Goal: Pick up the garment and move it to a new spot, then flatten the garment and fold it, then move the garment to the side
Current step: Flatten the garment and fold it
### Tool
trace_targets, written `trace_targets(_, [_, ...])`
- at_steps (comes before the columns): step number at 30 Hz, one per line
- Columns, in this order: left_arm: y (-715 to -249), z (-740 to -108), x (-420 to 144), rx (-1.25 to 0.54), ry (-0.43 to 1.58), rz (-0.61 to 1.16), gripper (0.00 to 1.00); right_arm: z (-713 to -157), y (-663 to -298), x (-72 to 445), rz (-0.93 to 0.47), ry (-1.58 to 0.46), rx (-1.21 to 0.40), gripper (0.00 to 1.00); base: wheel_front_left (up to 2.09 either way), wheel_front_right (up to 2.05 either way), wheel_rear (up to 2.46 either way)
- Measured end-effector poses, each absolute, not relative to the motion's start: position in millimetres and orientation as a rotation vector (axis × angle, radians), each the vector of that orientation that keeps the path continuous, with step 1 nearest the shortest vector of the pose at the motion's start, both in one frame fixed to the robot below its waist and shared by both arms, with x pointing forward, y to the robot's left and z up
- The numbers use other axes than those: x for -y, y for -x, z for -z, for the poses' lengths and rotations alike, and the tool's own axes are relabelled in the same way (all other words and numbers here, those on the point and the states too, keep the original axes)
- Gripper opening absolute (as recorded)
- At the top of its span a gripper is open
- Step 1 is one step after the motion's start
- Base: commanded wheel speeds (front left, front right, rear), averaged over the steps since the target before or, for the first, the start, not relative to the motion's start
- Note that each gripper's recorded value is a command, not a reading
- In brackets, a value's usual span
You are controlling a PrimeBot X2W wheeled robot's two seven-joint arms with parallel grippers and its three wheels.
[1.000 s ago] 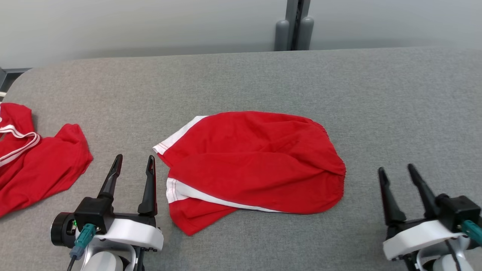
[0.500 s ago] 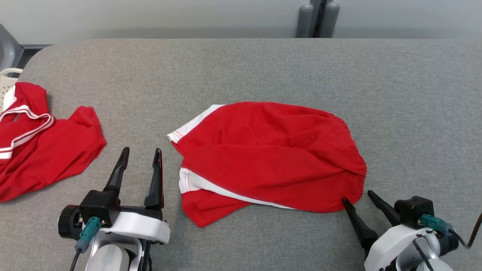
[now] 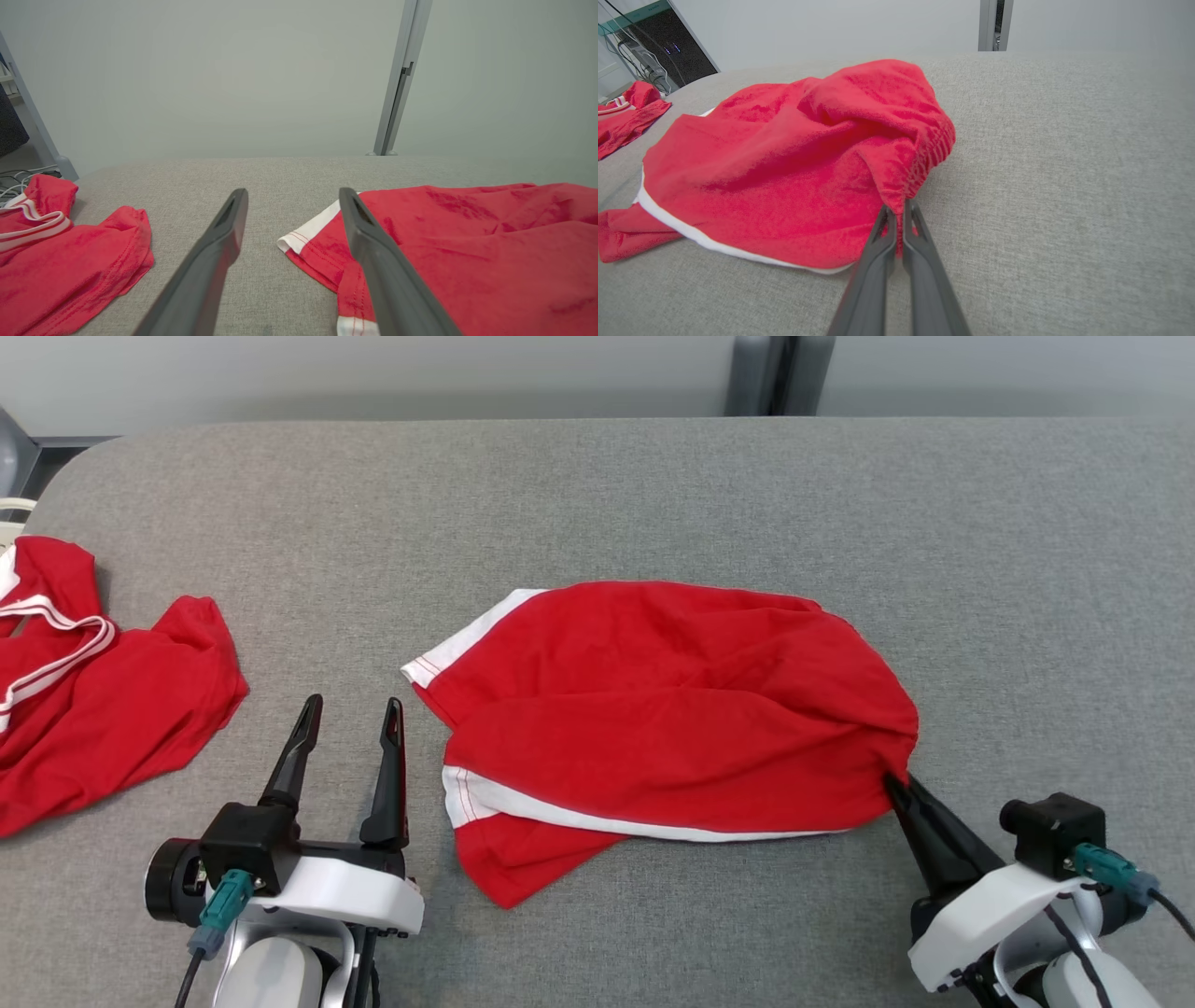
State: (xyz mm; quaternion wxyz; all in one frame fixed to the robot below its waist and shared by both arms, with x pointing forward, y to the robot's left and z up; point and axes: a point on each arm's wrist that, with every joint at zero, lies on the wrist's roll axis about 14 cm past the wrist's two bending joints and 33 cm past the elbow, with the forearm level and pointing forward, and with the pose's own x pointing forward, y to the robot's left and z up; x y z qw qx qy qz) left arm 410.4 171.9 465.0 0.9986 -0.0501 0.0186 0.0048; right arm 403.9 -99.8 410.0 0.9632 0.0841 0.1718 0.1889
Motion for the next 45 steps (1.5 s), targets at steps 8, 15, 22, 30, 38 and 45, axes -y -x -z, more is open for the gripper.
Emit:
trace_targets(8, [-417,-466,-168,-0.031,0.106,0.005,1.0,-437,-419,108,-0.361,-0.172,-0.255,0.0,0.0,0.0,0.0])
trace_targets(15, [-422,-466,-170,-0.027,0.1,0.002,1.0,-453,-445,102,-0.378,-0.163,-0.209,0.0,0.0,0.0,0.0])
trace_targets(22, [-428,-463,-176,-0.032,0.092,-0.012,1.0,-457,-477,78,-0.434,-0.163,-0.187,0.0,0.0,0.0,0.0])
trace_targets(30, [-432,-457,-179,-0.047,0.09,-0.016,1.0,-435,-500,39,-0.518,-0.154,-0.237,0.0,0.0,0.0,0.0])
trace_targets(38, [-433,-455,-176,-0.054,0.103,-0.016,1.0,-421,-500,13,-0.571,-0.149,-0.27,0.0,0.0,0.0,0.0])
trace_targets(45, [-436,-461,-167,-0.038,0.108,0.007,1.0,-433,-489,22,-0.563,-0.154,-0.207,1.0,0.0,0.0,0.0])
